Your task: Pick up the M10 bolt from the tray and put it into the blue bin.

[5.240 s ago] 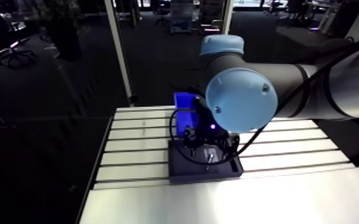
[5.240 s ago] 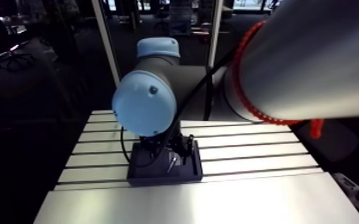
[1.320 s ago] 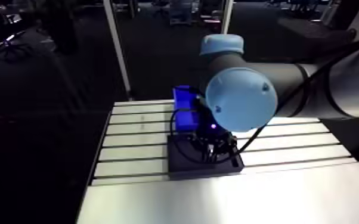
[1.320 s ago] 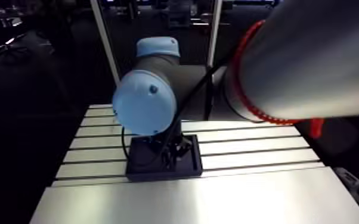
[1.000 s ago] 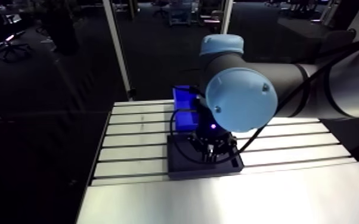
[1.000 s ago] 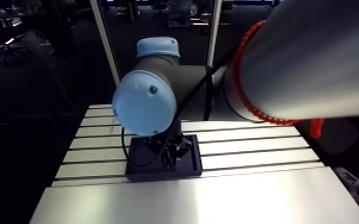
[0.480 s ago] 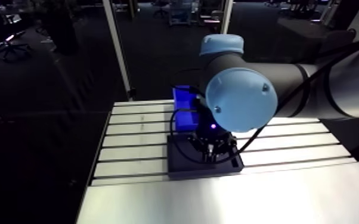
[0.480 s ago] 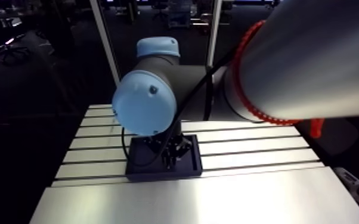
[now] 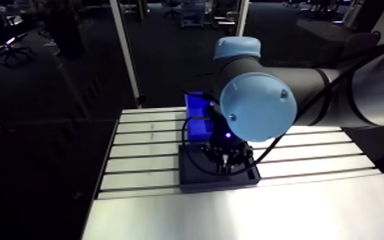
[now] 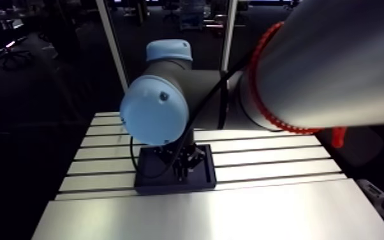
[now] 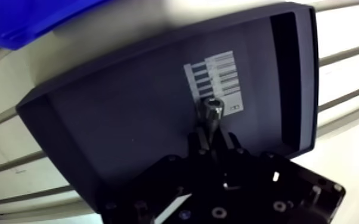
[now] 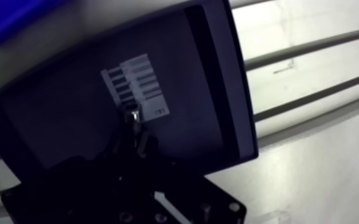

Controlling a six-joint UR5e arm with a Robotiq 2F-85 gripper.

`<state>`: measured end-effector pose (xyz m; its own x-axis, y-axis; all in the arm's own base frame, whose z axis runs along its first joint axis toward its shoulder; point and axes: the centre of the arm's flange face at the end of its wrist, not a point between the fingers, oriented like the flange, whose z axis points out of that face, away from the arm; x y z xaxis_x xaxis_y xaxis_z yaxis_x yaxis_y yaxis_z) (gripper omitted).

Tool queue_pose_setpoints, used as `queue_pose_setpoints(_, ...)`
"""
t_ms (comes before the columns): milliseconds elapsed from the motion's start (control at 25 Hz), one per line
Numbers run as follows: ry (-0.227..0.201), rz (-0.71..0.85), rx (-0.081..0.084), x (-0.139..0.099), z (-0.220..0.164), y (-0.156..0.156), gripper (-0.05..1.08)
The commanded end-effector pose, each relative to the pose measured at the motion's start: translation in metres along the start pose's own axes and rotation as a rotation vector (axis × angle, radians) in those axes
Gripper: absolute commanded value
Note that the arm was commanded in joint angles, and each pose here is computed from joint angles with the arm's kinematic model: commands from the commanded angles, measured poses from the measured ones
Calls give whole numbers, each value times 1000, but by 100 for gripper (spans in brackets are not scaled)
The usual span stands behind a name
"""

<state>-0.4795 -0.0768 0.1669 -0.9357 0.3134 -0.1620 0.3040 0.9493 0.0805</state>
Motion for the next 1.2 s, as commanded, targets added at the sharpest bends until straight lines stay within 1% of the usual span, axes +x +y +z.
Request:
queue_pose_setpoints(40,9,1,2,1,-2,0,78)
queue_pose_setpoints(400,20,2,5,3,-6,0,80)
queue_pose_setpoints(560,31,1,9,6,-11,1,85)
queue_pose_setpoints(640,47,-1,9,7,-18,1,87)
queue_pose_setpoints(760,62,-2,19,5,-29,2,91)
queue_pose_setpoints(800,67,-2,20,4,-32,2,93)
queue_pose_setpoints(880,60,-2,9,1,-37,4,94)
queue_pose_setpoints(960,38,-3,1,-1,-38,5,95)
queue_pose_setpoints(1000,35,-5,-1,-2,-41,5,95)
queue_pose_setpoints(1120,8,-13,-4,-6,-41,4,98)
queue_pose_setpoints(1200,5,-16,-4,-11,-47,3,99)
